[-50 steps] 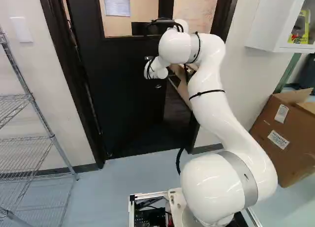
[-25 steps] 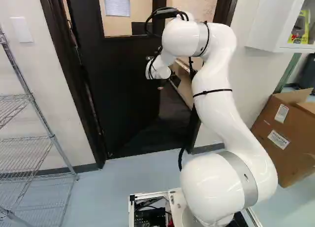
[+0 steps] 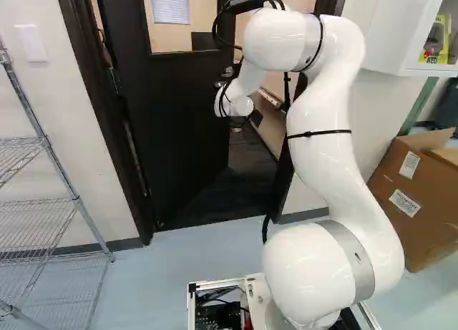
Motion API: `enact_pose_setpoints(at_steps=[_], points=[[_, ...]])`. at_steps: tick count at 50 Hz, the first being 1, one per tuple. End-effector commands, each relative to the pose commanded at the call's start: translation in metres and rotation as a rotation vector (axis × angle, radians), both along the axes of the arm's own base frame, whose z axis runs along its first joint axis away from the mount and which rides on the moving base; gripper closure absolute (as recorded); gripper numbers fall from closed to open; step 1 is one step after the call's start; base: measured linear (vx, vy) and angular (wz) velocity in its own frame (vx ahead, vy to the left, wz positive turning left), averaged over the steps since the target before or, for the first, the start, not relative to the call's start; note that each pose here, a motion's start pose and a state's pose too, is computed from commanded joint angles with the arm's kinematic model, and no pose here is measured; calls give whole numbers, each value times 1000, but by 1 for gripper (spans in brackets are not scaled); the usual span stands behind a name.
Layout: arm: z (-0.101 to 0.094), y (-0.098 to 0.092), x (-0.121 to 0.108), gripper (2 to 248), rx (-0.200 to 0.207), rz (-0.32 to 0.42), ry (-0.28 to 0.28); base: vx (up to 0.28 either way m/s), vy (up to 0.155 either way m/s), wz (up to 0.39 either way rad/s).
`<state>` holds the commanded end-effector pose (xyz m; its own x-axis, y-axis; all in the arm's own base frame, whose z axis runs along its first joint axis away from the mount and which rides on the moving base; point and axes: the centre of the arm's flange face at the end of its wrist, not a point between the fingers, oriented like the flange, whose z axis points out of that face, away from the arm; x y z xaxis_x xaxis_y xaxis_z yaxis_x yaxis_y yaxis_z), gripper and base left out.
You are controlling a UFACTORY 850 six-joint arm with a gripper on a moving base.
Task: Open the door and move inside
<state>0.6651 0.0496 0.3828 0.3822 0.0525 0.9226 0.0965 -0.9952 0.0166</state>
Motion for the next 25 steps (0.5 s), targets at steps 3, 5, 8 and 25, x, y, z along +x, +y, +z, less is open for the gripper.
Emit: enact_pose_setpoints(at_steps=[3,5,8,25], points=[[2,-1,-5,3,1,-1,-8,0,0,0],[3,-2,-9,3,1,-1,-13,0,0,0],[5,-3,-14,3,2,-2,-22,0,0,0],[14,-8,-47,3,5,-6,-43,0,0,0]])
